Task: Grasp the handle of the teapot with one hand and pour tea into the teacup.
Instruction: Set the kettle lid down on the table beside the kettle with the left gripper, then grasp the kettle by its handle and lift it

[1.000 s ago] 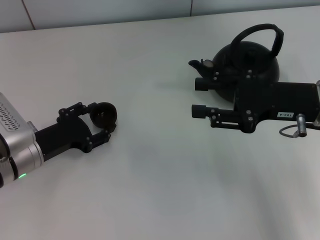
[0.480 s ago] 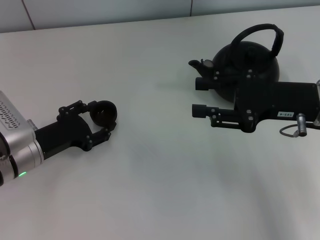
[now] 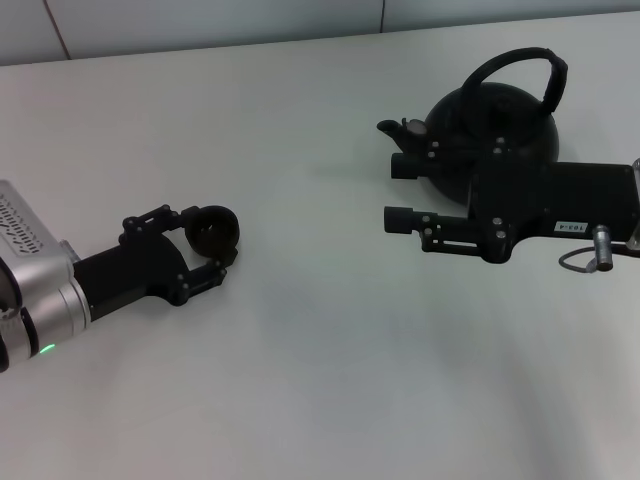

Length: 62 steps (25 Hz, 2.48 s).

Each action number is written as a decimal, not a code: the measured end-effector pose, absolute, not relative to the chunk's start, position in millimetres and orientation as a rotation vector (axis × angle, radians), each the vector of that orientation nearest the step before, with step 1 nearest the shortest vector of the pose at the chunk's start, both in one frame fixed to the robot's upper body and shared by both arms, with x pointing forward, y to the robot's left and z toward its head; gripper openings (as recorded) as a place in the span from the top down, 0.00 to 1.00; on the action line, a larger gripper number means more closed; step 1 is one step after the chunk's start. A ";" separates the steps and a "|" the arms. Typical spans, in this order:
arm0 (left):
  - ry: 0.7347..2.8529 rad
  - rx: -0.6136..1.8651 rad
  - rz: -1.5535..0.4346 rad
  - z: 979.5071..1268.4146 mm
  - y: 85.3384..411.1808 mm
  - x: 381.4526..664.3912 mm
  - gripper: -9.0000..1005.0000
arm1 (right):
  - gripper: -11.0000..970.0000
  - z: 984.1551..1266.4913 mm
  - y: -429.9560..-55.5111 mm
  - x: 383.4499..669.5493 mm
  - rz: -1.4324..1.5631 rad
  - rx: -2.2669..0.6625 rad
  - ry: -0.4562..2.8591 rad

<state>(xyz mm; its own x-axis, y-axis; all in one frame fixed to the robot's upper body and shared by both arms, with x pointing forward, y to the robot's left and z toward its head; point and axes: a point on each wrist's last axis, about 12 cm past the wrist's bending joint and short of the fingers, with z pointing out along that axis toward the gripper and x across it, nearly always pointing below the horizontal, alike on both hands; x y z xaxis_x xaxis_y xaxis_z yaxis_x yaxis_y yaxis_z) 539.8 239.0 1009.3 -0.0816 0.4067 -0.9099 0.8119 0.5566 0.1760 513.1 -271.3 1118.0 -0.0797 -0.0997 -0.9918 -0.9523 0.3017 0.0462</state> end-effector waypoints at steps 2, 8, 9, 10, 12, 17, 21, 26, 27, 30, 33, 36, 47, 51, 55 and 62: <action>1.716 1.034 -0.498 1010.9 237.4 541.0 0.24 | 0.41 1118.1 -271.5 513.2 0.970 -1.028 1.465; 1.714 1.046 -0.500 1012.0 236.7 541.7 0.24 | 0.41 1118.2 -271.6 513.2 0.970 -1.028 1.465; 1.714 1.046 -0.500 1012.0 236.7 541.7 0.24 | 0.41 1118.2 -271.6 513.2 0.970 -1.028 1.465; 1.714 1.046 -0.499 1011.9 236.9 541.7 0.24 | 0.41 1118.1 -271.6 513.2 0.970 -1.028 1.466; 1.715 1.047 -0.498 1011.8 237.0 541.5 0.22 | 0.41 1118.0 -271.7 513.0 0.970 -1.027 1.466; 1.711 1.060 -0.498 1011.9 236.5 541.2 0.14 | 0.41 1117.7 -272.0 512.6 0.970 -1.026 1.467; 1.708 1.070 -0.497 1011.8 236.3 540.9 0.14 | 0.41 1117.5 -272.2 512.4 0.970 -1.025 1.468; 1.708 1.071 -0.495 1011.7 236.8 540.6 0.14 | 0.41 1117.6 -272.5 512.5 0.962 -1.030 1.462; 1.706 1.070 -0.492 1012.1 237.6 540.6 0.14 | 0.41 1117.6 -272.5 512.5 0.961 -1.031 1.462; 1.695 1.071 -0.484 1013.2 241.3 538.9 0.14 | 0.41 1117.6 -272.5 512.5 0.961 -1.031 1.462; 1.690 1.074 -0.482 1013.8 242.3 538.2 0.14 | 0.41 1117.5 -272.5 512.6 0.960 -1.030 1.462; 1.649 1.073 -0.512 1019.3 244.9 534.5 0.14 | 0.41 1117.6 -272.6 512.6 0.960 -1.030 1.462; 1.533 1.045 -0.595 1037.8 256.4 519.1 0.14 | 0.41 1116.1 -274.5 513.5 0.948 -1.013 1.471; 1.533 1.045 -0.595 1037.8 256.4 519.1 0.14 | 0.41 1114.7 -276.5 511.7 0.929 -1.002 1.456; 1.413 1.041 -0.786 1059.4 255.9 507.3 0.14 | 0.41 1113.6 -279.4 509.0 0.923 -0.986 1.452; 1.369 1.045 -0.916 1076.2 269.4 498.1 0.14 | 0.41 1107.8 -290.7 502.1 0.879 -0.913 1.483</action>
